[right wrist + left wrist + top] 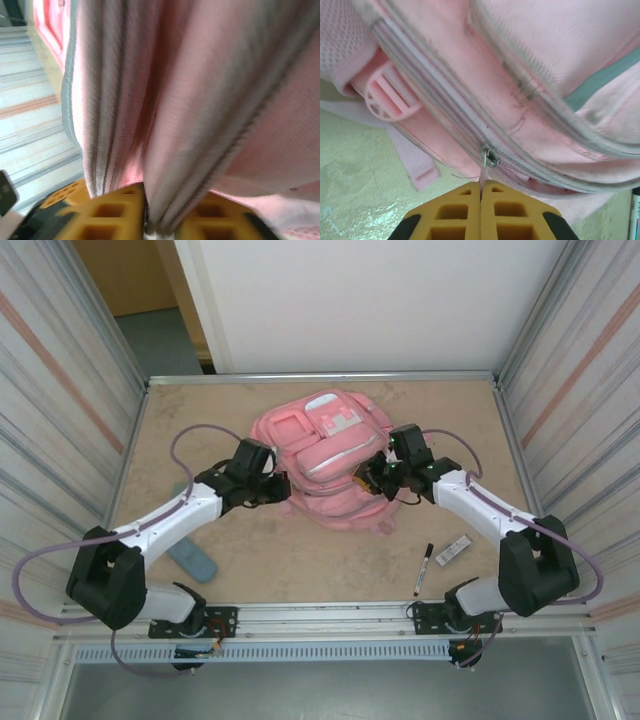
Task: Pack the student bag
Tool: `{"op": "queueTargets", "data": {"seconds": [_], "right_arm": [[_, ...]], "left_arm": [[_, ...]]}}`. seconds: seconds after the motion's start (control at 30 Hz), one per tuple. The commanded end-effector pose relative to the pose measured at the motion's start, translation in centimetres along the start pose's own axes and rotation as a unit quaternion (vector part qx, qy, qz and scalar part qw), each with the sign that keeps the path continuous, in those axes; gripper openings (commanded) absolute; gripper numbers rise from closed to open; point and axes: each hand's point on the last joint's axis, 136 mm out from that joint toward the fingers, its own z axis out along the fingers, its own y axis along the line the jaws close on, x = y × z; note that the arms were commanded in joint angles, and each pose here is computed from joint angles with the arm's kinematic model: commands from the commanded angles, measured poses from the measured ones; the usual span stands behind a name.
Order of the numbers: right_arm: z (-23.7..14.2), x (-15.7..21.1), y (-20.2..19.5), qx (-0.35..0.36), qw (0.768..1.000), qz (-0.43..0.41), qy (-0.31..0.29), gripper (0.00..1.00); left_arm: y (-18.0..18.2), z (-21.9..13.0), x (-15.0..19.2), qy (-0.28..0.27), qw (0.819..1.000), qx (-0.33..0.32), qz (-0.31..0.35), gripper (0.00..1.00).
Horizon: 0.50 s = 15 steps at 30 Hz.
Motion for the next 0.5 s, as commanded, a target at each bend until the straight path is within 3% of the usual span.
{"op": "queueTargets", "data": {"seconds": [0.0,0.1,0.27,0.47], "right_arm": [[-1.5,-0.6,-1.1,0.013,1.0,-0.017,-0.018,0.48],[-1.1,1.1,-1.4,0.018,1.0,0.014,-0.016,0.56],[0.2,4.4,0.0,0.017,1.0,0.003,-0.01,0.58],[2.6,5.0,-0.1,0.03,0.999,0.022,-0.012,0.58]], "left_arm": [[-0.8,-0.1,0.2,-0.009,1.0,0.008,0.015,0.0],[-4.4,0.3,0.1,-0.008,0.998,0.042,0.054,0.0],[-9.5,0.9,0.7,-0.005,0.992,0.094,0.087,0.0],[-11.0,1.3,1.7,0.008,0.99,0.107,0.09,0.0]]}}
